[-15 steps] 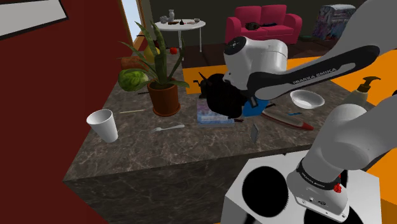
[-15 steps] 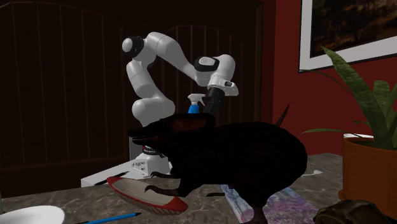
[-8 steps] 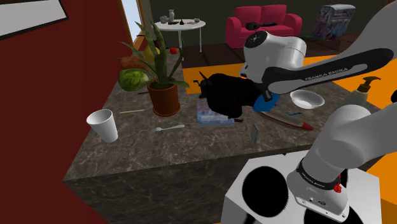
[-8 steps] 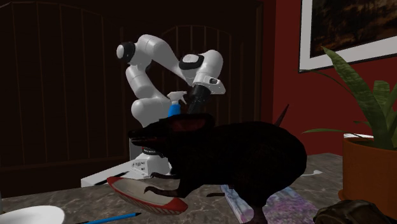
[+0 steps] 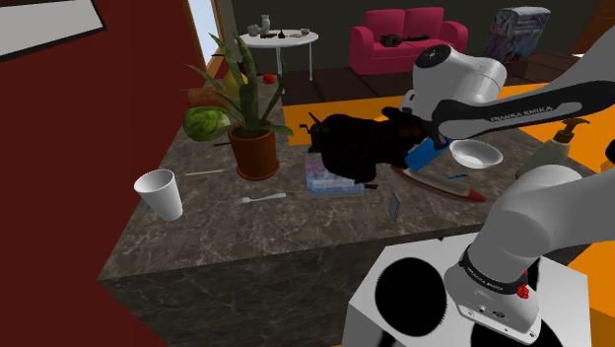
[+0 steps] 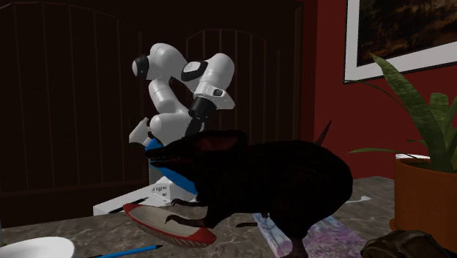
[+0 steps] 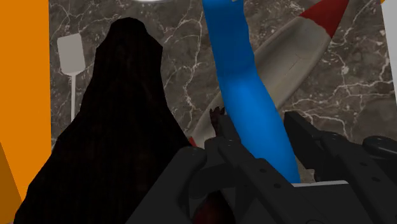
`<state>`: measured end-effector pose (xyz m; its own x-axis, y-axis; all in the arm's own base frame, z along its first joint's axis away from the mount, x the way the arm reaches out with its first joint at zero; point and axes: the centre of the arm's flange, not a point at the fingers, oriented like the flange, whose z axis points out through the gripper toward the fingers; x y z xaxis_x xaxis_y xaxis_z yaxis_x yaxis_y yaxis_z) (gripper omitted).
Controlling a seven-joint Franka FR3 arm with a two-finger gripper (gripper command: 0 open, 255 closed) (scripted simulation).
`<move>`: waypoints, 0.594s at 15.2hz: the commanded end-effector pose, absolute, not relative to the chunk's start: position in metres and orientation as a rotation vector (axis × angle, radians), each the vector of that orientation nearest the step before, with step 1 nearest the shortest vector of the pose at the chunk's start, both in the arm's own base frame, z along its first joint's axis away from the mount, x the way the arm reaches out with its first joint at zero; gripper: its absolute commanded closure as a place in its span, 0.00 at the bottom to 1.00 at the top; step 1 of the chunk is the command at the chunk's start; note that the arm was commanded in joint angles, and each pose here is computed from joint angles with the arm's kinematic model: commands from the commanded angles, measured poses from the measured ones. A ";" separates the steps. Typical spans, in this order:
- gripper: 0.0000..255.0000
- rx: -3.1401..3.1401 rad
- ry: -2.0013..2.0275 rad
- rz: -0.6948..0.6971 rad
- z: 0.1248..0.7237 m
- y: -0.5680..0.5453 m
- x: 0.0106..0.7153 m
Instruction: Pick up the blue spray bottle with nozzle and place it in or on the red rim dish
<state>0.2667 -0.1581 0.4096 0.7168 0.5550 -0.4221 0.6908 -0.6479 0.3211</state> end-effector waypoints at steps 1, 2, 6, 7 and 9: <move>1.00 2.454 0.954 -0.393 0.408 -0.182 0.257; 1.00 2.454 0.954 -0.393 0.408 -0.186 0.256; 1.00 2.454 0.954 -0.393 0.386 -0.186 0.256; 1.00 2.454 0.954 -0.393 0.381 -0.186 0.256; 1.00 2.454 0.954 -0.393 0.371 -0.186 0.256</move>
<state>0.2524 -0.1885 0.3801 0.7230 0.5395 -0.4316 0.6828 -0.6534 0.3269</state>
